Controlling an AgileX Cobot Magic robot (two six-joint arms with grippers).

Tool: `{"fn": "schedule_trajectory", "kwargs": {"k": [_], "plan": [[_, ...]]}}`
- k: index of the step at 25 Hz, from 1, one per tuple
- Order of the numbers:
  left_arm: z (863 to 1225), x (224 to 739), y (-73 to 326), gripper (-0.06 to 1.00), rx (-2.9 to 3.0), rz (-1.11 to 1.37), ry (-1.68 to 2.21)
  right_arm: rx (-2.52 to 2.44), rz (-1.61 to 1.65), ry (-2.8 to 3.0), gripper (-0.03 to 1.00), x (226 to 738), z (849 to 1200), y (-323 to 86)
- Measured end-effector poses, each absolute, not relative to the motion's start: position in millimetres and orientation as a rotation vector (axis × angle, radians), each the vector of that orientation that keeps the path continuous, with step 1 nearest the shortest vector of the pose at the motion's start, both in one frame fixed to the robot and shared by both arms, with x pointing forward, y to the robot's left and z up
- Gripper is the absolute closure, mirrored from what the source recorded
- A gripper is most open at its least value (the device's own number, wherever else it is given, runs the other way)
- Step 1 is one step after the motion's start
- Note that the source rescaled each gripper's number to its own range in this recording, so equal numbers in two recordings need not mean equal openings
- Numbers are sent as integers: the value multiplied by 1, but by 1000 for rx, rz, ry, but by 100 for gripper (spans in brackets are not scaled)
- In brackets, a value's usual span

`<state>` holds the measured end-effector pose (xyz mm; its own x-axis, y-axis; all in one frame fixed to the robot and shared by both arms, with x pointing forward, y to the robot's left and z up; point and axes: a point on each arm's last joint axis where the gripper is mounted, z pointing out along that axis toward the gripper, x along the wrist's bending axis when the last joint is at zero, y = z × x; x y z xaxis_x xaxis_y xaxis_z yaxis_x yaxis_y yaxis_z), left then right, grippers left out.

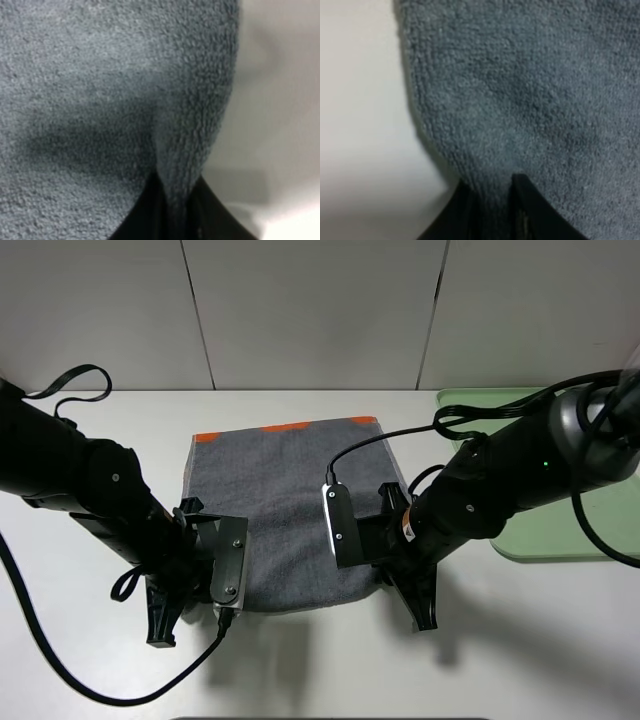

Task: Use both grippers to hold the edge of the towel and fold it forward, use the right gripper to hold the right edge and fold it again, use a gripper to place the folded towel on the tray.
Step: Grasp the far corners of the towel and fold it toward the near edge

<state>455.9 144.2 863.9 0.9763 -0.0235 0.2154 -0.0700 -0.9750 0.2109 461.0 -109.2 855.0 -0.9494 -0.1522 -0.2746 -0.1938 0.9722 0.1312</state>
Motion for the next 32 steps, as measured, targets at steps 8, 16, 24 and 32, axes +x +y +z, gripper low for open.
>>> {"fn": "schedule_trajectory", "kwargs": {"k": [8,16,24,32], "plan": [[864,456,144,93,2905,313,-70,-257,229,2855,97,461,855,-109],[864,456,144,93,2904,318,-69,-257,237,2848,97,461,855,-108],[864,456,144,93,2903,319,-69,-257,239,2846,97,461,855,-108],[870,453,145,94,2901,292,-76,-251,208,2870,97,459,859,-111]]}}
